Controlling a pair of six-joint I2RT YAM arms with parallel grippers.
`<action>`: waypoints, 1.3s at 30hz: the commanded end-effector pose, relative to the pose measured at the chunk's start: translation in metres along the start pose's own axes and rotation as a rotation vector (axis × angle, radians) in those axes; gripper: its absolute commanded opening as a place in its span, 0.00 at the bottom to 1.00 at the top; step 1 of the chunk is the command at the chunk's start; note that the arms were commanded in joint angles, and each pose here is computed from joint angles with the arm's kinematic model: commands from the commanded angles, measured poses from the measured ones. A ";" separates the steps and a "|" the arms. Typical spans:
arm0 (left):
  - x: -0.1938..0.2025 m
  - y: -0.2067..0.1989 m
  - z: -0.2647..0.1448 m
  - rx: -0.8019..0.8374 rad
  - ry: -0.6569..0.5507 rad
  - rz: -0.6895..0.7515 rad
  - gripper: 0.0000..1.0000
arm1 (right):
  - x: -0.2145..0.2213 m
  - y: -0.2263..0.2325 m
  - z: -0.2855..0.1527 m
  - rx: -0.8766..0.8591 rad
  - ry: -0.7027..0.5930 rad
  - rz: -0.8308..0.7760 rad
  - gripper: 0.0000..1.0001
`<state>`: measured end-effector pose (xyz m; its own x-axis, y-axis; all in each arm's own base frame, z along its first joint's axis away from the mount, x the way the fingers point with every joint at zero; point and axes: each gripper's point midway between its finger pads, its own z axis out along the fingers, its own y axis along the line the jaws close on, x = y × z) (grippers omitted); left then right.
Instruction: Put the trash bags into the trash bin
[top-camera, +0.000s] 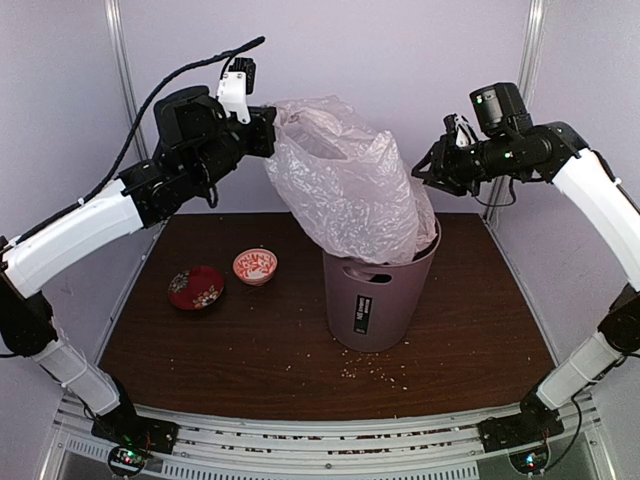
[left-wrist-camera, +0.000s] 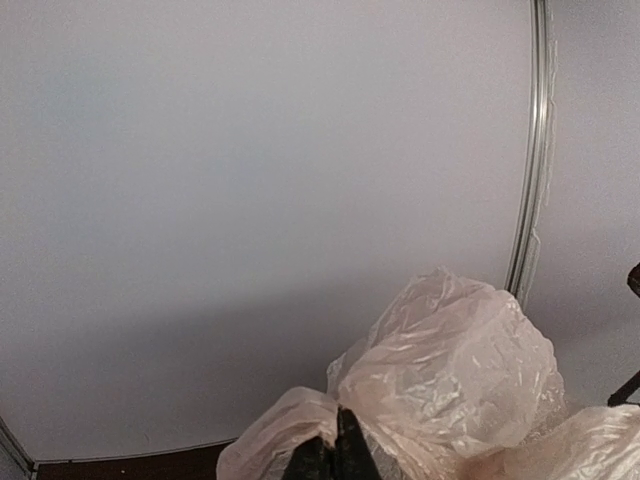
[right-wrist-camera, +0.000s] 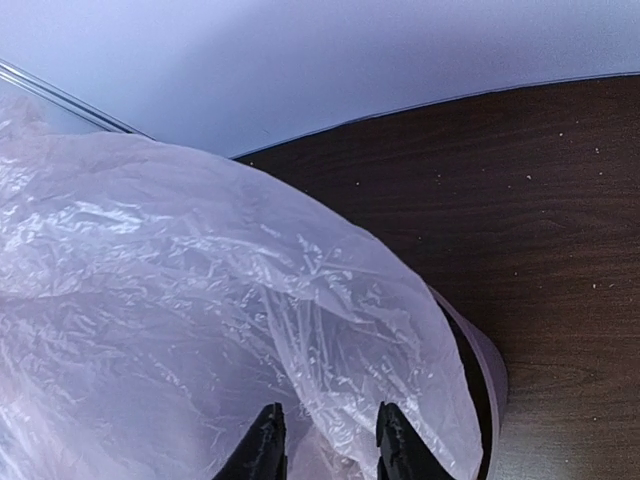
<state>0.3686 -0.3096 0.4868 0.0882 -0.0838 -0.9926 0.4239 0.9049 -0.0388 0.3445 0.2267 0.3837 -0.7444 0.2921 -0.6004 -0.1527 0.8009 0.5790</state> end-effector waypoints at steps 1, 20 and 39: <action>-0.012 -0.004 0.007 0.018 -0.032 0.002 0.00 | -0.012 -0.011 0.016 0.046 -0.043 -0.033 0.29; 0.039 -0.026 0.025 0.094 0.070 -0.076 0.00 | 0.079 -0.027 0.088 0.051 0.241 -0.065 0.16; 0.067 -0.056 0.042 0.170 0.079 -0.101 0.00 | 0.041 -0.013 -0.025 0.098 0.065 -0.084 0.37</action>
<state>0.3833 -0.3766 0.4071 -0.0931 -0.0878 -0.9918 0.5643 0.8160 -0.1252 0.3188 0.2462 0.3543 -0.7962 0.1662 -0.5818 -0.1929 0.8416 0.5044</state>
